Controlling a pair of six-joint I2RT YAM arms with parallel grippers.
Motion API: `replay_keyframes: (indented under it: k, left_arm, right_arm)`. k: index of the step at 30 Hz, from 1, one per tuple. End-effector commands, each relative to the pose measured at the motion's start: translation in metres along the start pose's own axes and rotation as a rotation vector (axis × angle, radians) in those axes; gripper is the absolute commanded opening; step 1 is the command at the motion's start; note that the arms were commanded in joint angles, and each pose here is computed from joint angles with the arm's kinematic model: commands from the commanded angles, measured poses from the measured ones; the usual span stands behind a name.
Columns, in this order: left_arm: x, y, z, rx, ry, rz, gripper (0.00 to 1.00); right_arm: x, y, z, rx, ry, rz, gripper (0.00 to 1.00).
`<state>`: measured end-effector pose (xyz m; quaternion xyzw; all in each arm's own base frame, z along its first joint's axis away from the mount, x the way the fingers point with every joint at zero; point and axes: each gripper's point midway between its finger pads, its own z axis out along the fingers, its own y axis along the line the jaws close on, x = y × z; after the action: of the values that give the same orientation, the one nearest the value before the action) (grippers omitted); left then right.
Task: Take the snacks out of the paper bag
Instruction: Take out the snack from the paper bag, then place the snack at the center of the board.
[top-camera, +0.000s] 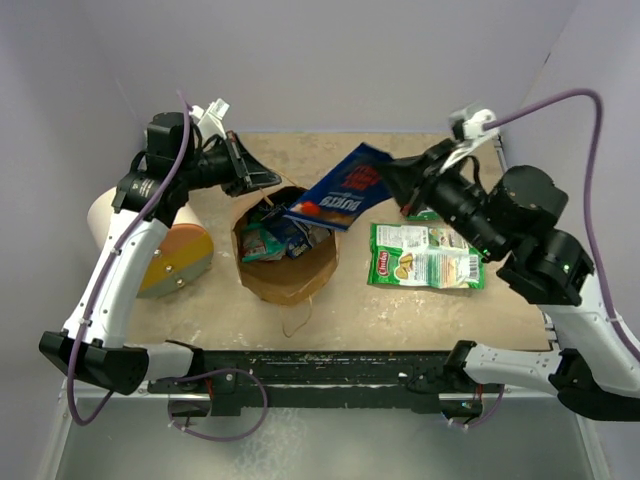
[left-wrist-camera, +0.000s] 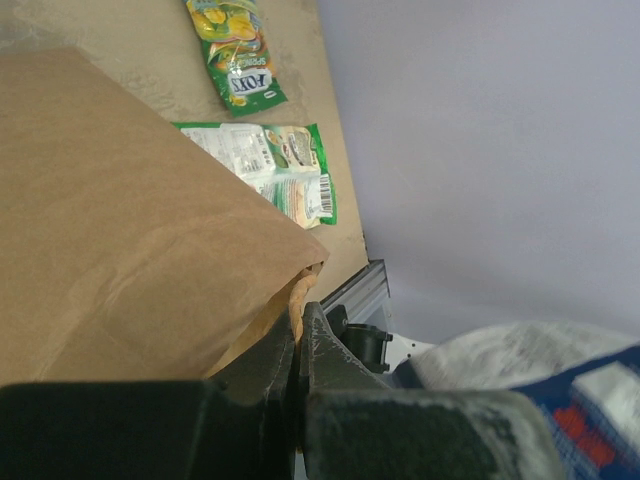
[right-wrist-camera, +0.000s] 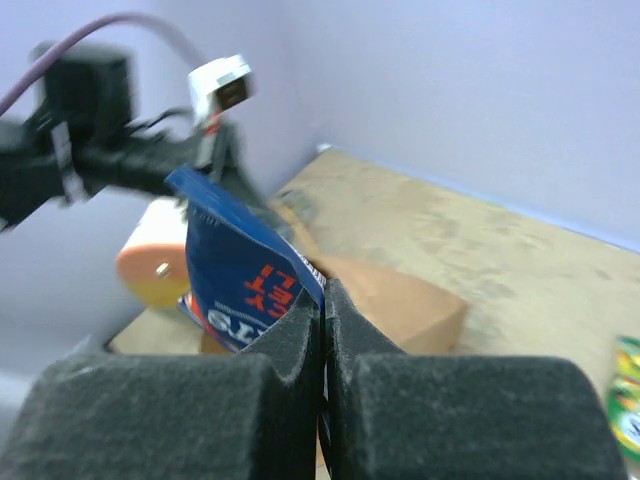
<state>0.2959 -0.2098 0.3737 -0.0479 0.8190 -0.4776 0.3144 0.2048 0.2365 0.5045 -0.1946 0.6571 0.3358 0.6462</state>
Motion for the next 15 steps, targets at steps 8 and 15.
replay_keyframes:
  k: [8,15]
  left_arm:
    - [-0.006,-0.022,-0.02,0.034,-0.042,0.06,0.0]
    - [0.002,-0.026,-0.029,0.052,-0.032,0.071,0.0]
  right_arm:
    - [0.042,-0.154,-0.024,0.754,0.112,0.045,0.0]
    - [0.153,-0.178,-0.004,0.768,0.363,0.175,0.0]
